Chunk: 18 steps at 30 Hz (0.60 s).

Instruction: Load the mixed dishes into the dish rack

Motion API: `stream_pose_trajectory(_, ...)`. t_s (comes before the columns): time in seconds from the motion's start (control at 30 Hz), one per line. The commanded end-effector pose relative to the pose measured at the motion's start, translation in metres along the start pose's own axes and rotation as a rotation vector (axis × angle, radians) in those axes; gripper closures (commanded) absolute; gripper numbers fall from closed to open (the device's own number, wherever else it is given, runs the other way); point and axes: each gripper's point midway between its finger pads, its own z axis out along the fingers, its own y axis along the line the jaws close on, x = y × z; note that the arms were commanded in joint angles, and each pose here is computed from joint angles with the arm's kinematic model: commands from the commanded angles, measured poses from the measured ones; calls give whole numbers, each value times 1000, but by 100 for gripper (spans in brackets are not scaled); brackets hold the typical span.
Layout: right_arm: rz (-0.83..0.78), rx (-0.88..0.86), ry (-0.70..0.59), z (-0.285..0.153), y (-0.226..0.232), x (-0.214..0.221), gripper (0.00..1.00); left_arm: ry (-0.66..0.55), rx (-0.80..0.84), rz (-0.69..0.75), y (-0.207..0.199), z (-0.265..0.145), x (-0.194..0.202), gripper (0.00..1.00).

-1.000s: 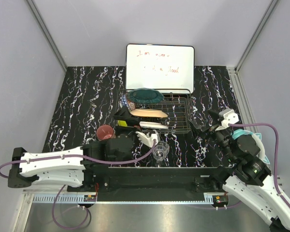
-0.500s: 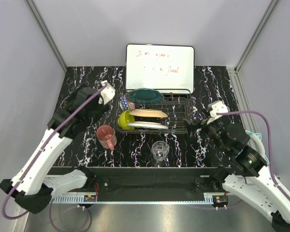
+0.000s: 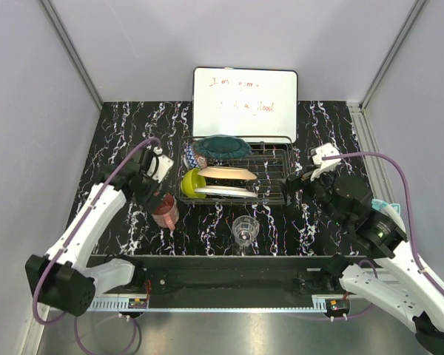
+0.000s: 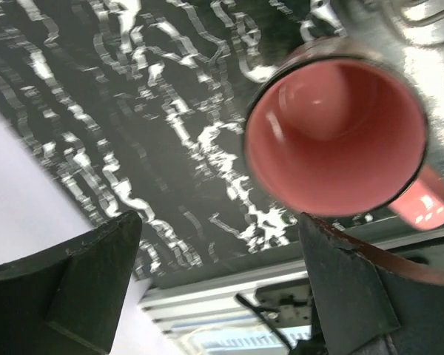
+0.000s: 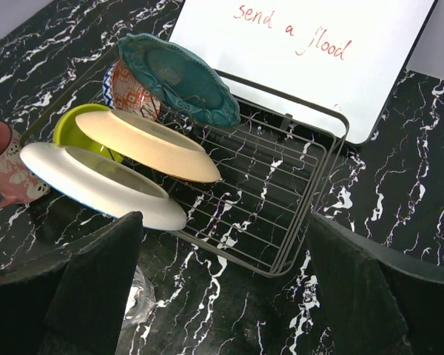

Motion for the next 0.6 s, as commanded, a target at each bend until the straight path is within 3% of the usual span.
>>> stream_pose_trajectory(0.0,49,-5,-57,-11,0,-20,0,-75,84,-72,-12,15,-25,10)
stream_pose_trajectory(0.3,62,-22,-48,-13,3,-13,0,-86,136,-159,-13,40,-34,15)
stream_pose_trajectory(0.33,63,-23,-44,-13,3,-12,0,-92,141,-165,-14,45,-36,21)
stream_pose_trajectory(0.4,63,-24,-38,-11,4,-10,0,-58,175,-178,-20,57,-28,45)
stream_pose_trajectory(0.43,65,-26,-40,-12,4,-11,0,-49,193,-180,-23,61,-26,69)
stream_pose_trajectory(0.5,62,-28,-30,-11,5,-10,0,-19,220,-205,-23,70,-22,75)
stream_pose_trajectory(0.57,62,-29,-30,-10,5,-11,0,-5,251,-205,-27,74,-20,74)
